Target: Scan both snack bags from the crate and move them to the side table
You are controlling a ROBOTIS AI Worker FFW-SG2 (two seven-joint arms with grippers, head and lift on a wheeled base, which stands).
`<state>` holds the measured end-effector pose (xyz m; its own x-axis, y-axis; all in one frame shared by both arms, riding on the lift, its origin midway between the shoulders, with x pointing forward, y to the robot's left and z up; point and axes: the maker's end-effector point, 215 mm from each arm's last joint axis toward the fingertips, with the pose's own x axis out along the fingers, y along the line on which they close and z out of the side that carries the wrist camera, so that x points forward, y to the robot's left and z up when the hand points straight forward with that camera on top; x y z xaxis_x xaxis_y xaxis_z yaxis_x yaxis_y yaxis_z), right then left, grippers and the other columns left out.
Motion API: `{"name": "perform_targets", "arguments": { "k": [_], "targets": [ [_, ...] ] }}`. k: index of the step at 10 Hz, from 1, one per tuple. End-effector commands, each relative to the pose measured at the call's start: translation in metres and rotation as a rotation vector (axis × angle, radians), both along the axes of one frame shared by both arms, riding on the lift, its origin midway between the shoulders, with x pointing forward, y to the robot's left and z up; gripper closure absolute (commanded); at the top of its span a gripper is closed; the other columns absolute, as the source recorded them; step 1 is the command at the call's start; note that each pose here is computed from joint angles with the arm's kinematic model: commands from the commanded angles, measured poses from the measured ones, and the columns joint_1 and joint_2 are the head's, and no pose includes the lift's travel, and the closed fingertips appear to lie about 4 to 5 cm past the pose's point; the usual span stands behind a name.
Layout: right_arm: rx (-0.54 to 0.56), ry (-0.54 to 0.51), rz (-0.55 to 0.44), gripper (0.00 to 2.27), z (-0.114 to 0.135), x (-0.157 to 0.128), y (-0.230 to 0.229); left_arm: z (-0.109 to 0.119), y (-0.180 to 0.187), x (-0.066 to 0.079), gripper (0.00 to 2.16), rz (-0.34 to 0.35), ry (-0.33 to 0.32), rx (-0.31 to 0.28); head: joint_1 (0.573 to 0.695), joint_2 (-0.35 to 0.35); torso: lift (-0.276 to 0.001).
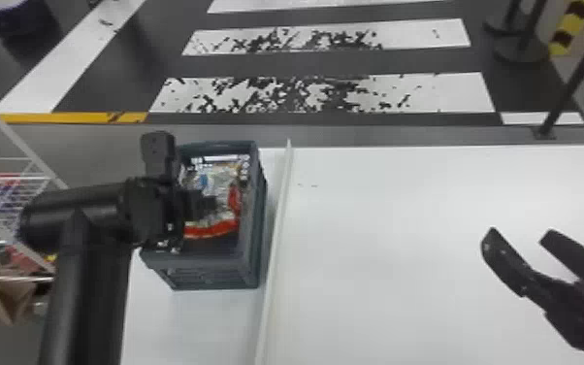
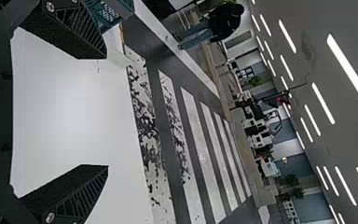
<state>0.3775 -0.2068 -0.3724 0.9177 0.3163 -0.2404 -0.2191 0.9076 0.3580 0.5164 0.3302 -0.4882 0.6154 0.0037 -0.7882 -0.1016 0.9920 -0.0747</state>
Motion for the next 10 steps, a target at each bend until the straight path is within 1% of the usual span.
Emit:
{"name": "perform_targets", "arguments": {
  "k": [1,2,3,6,7,8,10],
  "targets": [
    [0.002,0.000,-0.002,0.09,0.001,0.000,0.000,0.012,-0.006,-0.004,2.13,-0.009,-0.020,-0.012,0.695,0.155,-0.029],
    [0.002,-0.004,-0.002,0.09,0.002,0.000,0.000,0.018,-0.006,-0.006,2.13,-0.010,-0.033,-0.006,0.695,0.150,-0.029],
    [-0.001,-0.003,-0.006,0.09,0.002,0.000,-0.003,0.023,-0.005,-0.011,2.13,-0.009,-0.045,-0.004,0.695,0.148,-0.029],
    [0.002,-0.007,-0.008,0.09,0.004,0.000,-0.004,0.046,-0.008,-0.013,2.13,-0.017,-0.095,0.016,0.695,0.145,-0.029],
    [0.000,-0.005,-0.009,0.09,0.003,-0.001,-0.005,0.050,-0.008,-0.013,2.13,-0.018,-0.100,0.024,0.695,0.143,-0.029],
    [0.001,0.000,-0.009,0.09,0.002,-0.002,-0.005,0.047,-0.002,-0.016,2.13,-0.012,-0.091,0.053,0.695,0.142,-0.029],
    [0.004,-0.004,-0.008,0.09,0.004,-0.003,-0.004,0.044,0.000,-0.019,2.13,-0.013,-0.087,0.052,0.695,0.148,-0.029]
  ]
}}
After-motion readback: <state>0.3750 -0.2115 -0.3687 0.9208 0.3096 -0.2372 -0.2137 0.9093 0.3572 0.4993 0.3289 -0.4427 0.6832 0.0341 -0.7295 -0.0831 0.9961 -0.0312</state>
